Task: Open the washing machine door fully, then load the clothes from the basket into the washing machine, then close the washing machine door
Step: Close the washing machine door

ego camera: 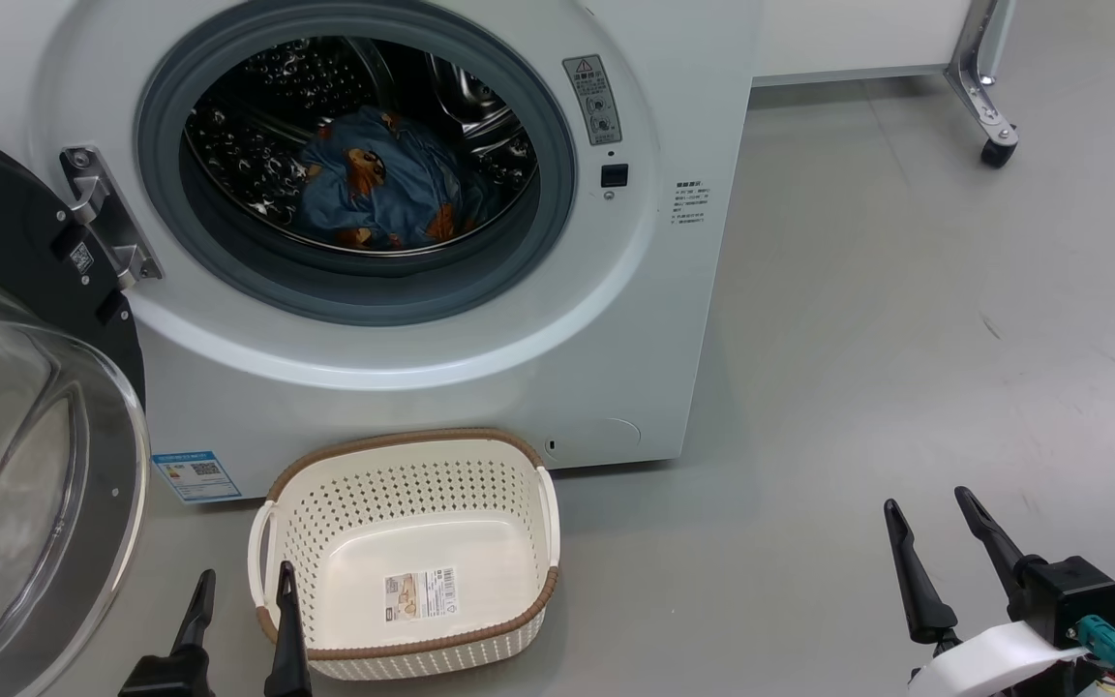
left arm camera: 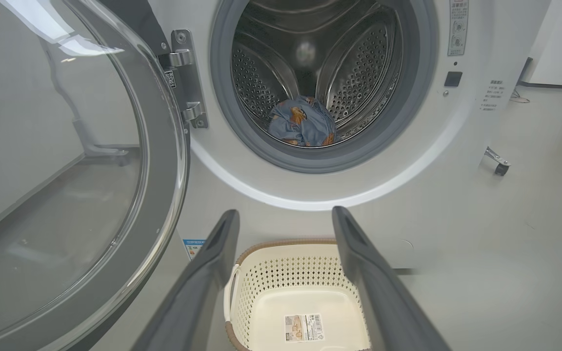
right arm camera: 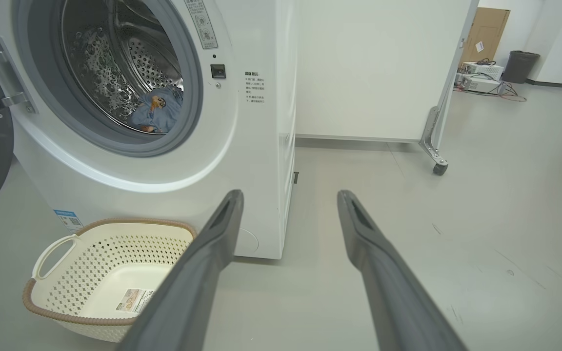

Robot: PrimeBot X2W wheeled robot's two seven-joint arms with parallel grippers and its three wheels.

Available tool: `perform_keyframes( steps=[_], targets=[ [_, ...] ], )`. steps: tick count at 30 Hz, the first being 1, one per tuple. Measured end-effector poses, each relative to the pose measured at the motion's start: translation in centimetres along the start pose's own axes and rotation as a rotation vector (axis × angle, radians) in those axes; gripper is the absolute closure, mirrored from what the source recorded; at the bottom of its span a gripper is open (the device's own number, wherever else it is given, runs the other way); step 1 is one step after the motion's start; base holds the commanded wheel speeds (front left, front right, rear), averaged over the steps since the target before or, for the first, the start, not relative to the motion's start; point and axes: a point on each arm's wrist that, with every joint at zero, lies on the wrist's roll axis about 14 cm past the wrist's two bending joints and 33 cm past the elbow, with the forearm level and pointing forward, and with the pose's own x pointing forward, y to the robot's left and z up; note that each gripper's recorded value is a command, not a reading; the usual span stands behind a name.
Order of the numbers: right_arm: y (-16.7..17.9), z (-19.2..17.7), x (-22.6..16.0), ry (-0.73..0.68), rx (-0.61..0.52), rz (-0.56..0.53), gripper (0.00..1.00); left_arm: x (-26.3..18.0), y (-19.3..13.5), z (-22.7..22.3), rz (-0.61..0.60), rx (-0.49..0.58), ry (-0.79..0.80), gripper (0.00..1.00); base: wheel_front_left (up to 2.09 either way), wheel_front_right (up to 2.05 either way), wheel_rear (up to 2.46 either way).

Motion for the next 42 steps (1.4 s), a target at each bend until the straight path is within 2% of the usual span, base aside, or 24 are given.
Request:
perform_keyframes(
  steps=[28,36,42],
  targets=[
    [-0.5,0.2,0.3,-0.006,-0.001,-0.012,0.0,-0.2,0.1,0.0,0.004,0.0,0.0,0.0,-0.14,0.14,0.0],
    [1.1,0.5,1.6,-0.01,-0.007,0.051,0.0,-1.1,1.6,0.3,0.058,0.0,-0.013,0.0,0.0,0.0,0.0],
    [3.5,0.4,3.0,-0.004,-0.024,0.14,0.0,-2.3,3.6,0.7,0.133,-0.002,-0.031,0.0,0.0,0.0,0.0]
  ],
)
